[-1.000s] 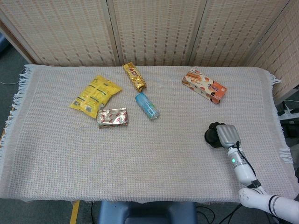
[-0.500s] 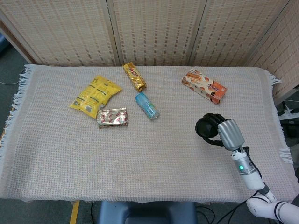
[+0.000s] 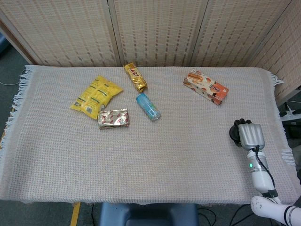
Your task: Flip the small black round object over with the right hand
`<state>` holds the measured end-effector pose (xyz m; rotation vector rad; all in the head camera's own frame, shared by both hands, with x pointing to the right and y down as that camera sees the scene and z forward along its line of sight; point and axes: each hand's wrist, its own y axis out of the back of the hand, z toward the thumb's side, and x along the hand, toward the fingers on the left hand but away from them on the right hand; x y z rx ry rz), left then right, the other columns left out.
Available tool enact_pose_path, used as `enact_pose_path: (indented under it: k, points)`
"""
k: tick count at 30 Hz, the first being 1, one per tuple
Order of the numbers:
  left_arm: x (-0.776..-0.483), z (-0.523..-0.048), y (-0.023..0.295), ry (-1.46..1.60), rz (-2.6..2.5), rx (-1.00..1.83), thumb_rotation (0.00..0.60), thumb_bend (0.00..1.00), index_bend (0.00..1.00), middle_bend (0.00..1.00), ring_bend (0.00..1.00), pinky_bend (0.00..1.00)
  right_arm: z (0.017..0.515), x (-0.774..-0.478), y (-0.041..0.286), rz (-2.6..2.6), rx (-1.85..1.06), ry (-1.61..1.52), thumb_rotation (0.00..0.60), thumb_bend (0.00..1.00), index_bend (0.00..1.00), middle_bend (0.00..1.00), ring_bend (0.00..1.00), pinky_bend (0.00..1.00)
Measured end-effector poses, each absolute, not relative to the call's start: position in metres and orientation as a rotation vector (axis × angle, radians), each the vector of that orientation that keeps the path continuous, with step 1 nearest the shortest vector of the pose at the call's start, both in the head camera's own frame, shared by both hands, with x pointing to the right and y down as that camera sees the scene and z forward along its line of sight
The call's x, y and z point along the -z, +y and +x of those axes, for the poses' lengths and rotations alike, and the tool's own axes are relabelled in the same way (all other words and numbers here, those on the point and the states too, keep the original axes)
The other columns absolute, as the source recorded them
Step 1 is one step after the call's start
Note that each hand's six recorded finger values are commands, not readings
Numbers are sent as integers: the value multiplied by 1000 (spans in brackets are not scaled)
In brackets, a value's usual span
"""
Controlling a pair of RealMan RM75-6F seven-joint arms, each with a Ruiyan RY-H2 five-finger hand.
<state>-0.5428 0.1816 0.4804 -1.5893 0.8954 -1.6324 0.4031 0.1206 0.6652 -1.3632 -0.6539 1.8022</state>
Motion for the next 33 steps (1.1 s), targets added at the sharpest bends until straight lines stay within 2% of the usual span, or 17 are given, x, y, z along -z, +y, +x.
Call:
enact_pose_path:
  k: [4,8,13,17,20,23,28,33]
  points:
    - [-480,-543,182,898,-1591,1633,600,443,186,0,0,223,415,-669,126,-1322,-1908,-616,600,274,709,626,699,724]
    - [-481,-543,182,893,-1594,1634,600,444,186,0,0,223,406,-665,121,-1365,-1832,-683,600,275,700,626,692,723]
    - [-481,-542,182,892,-1594,1633,600,441,186,0,0,223,374,-648,107,-1517,-1518,-899,600,275,696,626,684,723]
    - [-481,-542,182,893,-1593,1634,600,442,184,0,0,223,347,-627,102,-1703,-1144,-1101,600,275,696,626,683,723]
    - [-481,-542,182,891,-1593,1633,600,442,186,0,0,223,331,-614,106,-1809,-907,-1129,600,274,695,626,683,723]
    - [-482,-542,182,889,-1594,1634,600,442,185,0,0,223,322,-612,113,-1890,-806,-1113,600,274,696,626,684,723]
    - [-482,-542,182,890,-1595,1638,600,441,186,0,0,223,327,-623,117,-1871,-897,-1074,600,275,697,626,685,723]
    - [-481,-542,182,890,-1596,1638,600,442,186,0,0,223,344,-650,121,-1780,-1191,-937,600,275,697,626,685,723]
